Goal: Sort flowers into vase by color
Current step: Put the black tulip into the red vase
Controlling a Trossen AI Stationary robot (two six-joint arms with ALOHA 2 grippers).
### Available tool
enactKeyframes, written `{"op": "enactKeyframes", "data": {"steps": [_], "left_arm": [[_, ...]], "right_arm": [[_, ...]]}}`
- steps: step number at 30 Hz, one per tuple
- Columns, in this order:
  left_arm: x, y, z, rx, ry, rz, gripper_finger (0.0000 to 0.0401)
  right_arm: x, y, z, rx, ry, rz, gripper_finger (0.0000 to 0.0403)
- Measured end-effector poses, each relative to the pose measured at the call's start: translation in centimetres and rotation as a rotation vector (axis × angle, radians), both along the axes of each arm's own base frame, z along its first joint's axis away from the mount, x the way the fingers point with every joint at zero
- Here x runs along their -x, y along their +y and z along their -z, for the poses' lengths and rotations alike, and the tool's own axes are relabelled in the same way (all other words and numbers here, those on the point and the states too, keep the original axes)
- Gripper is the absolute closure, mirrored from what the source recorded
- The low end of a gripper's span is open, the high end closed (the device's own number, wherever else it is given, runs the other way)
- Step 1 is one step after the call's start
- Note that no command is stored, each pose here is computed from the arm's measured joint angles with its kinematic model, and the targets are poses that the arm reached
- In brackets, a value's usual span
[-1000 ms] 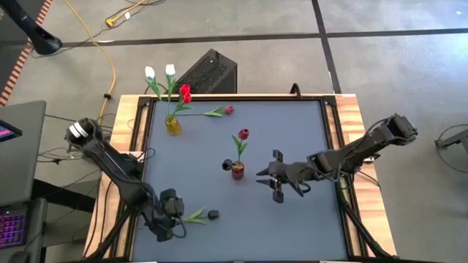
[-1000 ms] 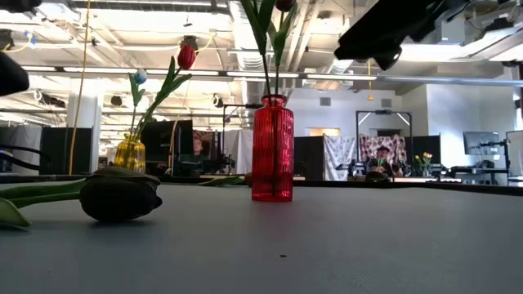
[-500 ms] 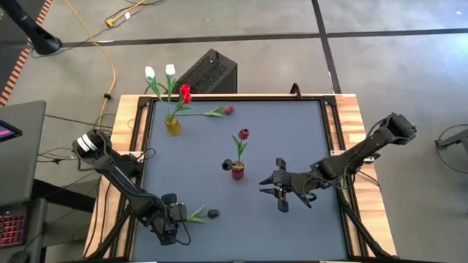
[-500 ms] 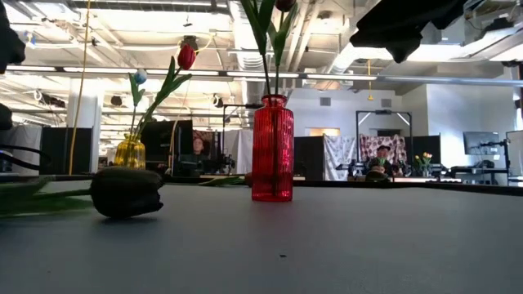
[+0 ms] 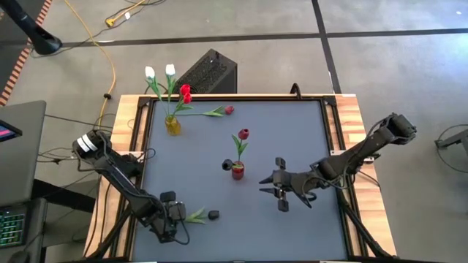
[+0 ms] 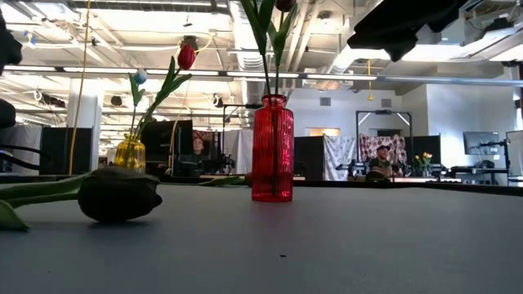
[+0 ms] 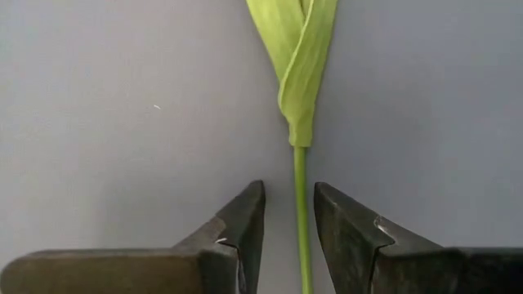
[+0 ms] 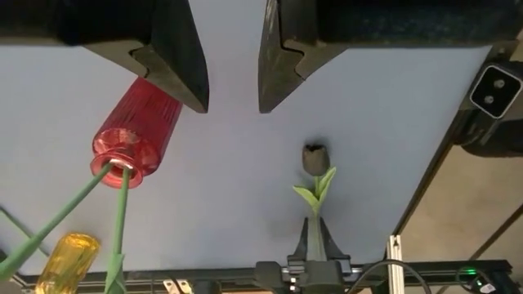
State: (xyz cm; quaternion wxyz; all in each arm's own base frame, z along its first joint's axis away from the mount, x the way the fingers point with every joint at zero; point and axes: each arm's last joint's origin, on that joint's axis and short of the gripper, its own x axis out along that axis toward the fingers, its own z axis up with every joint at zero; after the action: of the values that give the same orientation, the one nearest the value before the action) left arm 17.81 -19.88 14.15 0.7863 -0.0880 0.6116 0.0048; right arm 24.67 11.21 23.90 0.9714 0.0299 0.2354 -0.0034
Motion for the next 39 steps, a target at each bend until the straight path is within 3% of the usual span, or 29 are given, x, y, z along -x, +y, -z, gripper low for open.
{"op": "enactKeyframes", "data": {"steps": [8, 20, 30, 39], "left_arm": [[0.4, -0.5, 0.0, 0.006, -0.006, 0.017, 0.0308], [0.8, -1.0, 0.0, 0.011, -0.036, -0.003, 0.0397], [0.7, -0.9, 0.0, 0.000, -0.056, -0.030, 0.0401], [-1.2, -0.4, -1.6, -0.057, -0.195, -0.021, 0.0401]], "right_arm": [[0.0, 0.0, 0.0, 0.023, -0.001, -0.012, 0.0269], [0.0, 0.0, 0.0, 0.031, -0.001, -0.016, 0.0269], [0.0, 0.0, 0.0, 0.029, -0.001, -0.017, 0.0269], [0.0, 0.1, 0.0, 0.024, -0.003, -0.017, 0.0269]]}}
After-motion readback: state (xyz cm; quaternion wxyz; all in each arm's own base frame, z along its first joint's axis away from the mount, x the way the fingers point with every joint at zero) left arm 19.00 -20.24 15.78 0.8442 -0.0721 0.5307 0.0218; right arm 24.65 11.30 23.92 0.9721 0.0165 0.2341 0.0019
